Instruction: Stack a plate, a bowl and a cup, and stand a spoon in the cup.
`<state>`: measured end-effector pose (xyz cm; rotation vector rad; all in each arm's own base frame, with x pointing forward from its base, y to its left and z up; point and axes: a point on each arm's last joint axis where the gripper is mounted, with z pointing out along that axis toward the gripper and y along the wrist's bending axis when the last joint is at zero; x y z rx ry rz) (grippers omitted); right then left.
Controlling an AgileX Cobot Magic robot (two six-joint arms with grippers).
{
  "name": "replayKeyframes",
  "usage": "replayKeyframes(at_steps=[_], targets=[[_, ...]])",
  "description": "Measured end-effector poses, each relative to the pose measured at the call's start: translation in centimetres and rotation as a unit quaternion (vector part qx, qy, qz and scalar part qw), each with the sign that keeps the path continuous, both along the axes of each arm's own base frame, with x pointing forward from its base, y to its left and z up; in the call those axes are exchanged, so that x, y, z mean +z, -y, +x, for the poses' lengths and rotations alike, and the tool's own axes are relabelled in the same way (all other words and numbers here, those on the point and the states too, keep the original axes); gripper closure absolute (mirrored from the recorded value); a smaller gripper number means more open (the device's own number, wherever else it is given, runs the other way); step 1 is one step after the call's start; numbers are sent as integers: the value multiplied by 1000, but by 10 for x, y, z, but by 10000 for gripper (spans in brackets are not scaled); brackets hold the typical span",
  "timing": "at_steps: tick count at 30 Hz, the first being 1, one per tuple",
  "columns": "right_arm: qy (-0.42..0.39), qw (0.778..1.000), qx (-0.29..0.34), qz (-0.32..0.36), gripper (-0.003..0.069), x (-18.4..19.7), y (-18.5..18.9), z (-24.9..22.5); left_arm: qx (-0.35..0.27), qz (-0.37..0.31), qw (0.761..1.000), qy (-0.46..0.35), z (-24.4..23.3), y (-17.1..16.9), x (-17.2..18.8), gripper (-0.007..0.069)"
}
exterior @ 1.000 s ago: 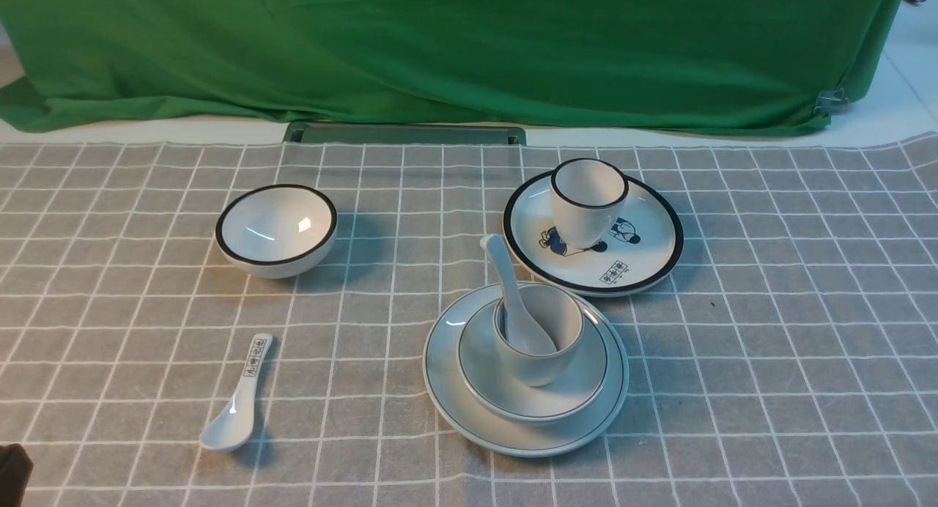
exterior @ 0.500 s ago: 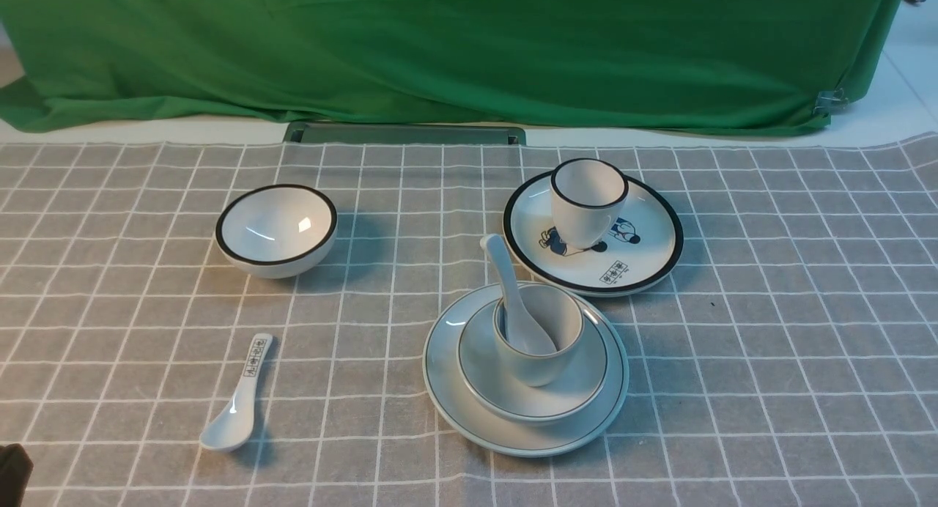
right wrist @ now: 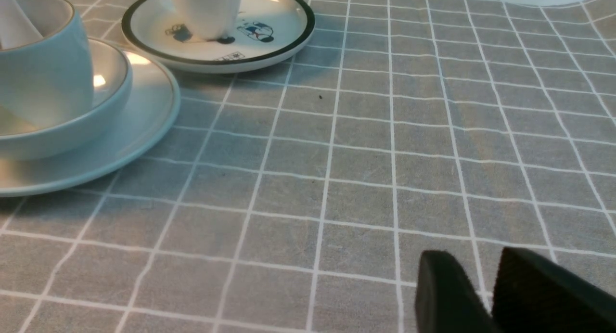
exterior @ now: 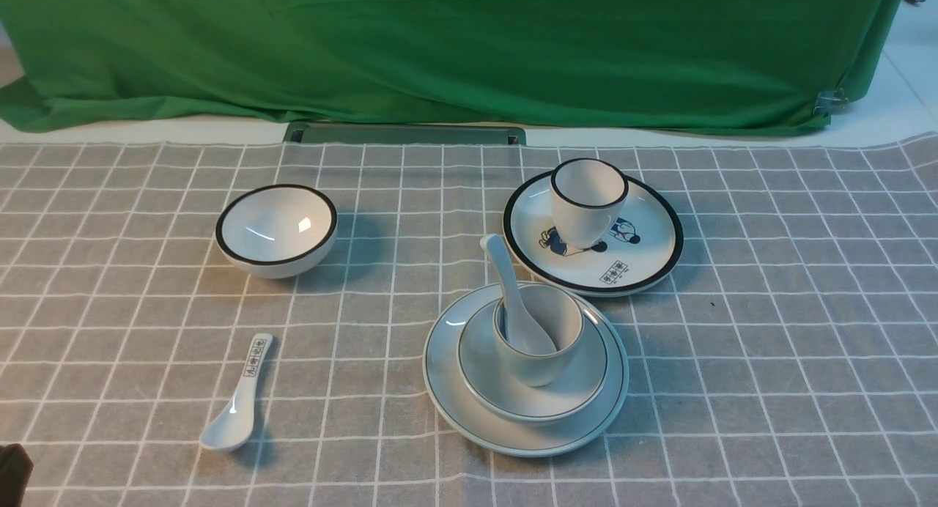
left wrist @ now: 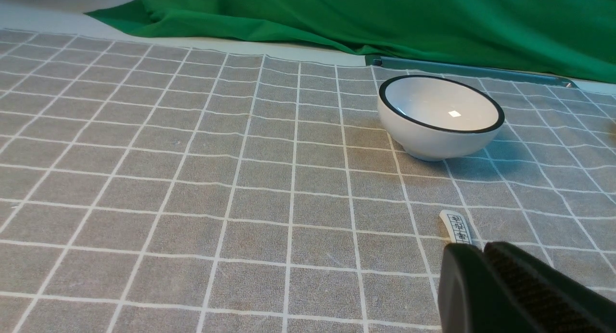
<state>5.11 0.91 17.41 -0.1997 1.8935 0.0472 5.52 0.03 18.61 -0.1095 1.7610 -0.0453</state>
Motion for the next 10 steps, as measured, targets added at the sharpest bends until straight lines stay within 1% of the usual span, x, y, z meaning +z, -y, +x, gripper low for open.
replayKeyframes(at_steps=[10], targets=[[0, 1000, 0, 0, 425, 0, 0, 0, 1, 0, 1000, 0, 0, 0, 0, 610]])
